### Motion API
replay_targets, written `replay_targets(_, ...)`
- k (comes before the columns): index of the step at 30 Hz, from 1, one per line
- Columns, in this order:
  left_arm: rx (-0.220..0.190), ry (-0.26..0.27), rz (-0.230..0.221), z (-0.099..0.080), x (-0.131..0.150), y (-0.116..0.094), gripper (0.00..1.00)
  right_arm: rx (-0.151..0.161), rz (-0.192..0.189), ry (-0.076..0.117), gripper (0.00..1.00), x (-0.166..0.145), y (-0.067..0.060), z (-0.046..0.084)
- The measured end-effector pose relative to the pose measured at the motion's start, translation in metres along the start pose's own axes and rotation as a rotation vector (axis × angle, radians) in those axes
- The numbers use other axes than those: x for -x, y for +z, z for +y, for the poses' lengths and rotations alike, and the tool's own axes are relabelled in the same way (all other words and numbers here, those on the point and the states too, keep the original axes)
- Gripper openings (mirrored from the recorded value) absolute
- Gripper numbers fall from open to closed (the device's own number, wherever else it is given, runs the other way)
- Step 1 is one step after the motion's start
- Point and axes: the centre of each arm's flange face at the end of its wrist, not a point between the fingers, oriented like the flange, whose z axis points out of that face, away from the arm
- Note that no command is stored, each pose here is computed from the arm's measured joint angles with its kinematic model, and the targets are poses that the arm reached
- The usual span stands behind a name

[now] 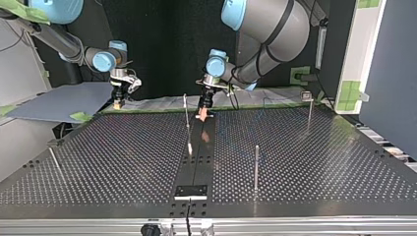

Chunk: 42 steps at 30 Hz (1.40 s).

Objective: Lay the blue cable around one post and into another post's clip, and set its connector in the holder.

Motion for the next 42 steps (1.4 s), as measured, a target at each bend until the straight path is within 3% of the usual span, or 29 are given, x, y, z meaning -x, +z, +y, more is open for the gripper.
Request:
replay_targets(2,0.005,0.011,0.009,0.001,-0.001,-0.001,0.36,0.001,-0.01,-0.001,0.02,0.005,0.0,0.0)
replay_targets(3,0.007,0.016,0.014,0.002,-0.001,-0.001,0.36,0.001,-0.013,-0.002,0.02,0.006,-0.001,0.0)
replay_targets(4,0.009,0.021,0.019,0.002,-0.001,-0.002,0.51,0.001,-0.015,-0.003,0.02,0.007,-0.001,0.001)
replay_targets(5,0.012,0.029,0.028,0.002,-0.002,-0.003,0.75,0.002,-0.017,-0.003,0.02,0.008,-0.001,0.001)
replay_targets(6,0.014,0.035,0.034,0.003,-0.002,-0.003,0.75,0.002,-0.019,-0.004,0.02,0.009,-0.001,0.001)
replay_targets(7,0.015,0.041,0.04,0.003,-0.003,-0.004,0.92,0.002,-0.021,-0.004,0.02,0.009,-0.001,0.001)
replay_targets(8,0.018,0.049,0.049,0.003,-0.003,-0.005,1.0,0.002,-0.022,-0.004,0.02,0.01,-0.001,0.001)
replay_targets(19,0.022,0.151,0.133,0.003,-0.004,-0.013,1.0,-0.003,-0.033,-0.005,0.02,0.013,-0.004,-0.002)
replay_targets(25,0.02,0.215,0.194,0.001,0.003,-0.03,1.0,-0.003,-0.04,-0.005,0.02,0.014,-0.004,-0.003)
replay_targets(32,-0.01,0.28,0.255,-0.011,0.016,-0.052,1.0,-0.004,-0.044,-0.003,0.02,0.015,-0.005,-0.003)
replay_targets(37,-0.032,0.324,0.274,-0.02,0.019,-0.064,1.0,-0.003,-0.05,-0.002,0.02,0.017,-0.006,-0.003)
replay_targets(42,-0.052,0.335,0.272,-0.03,0.023,-0.068,1.0,-0.002,-0.052,-0.001,0.02,0.017,-0.006,-0.003)
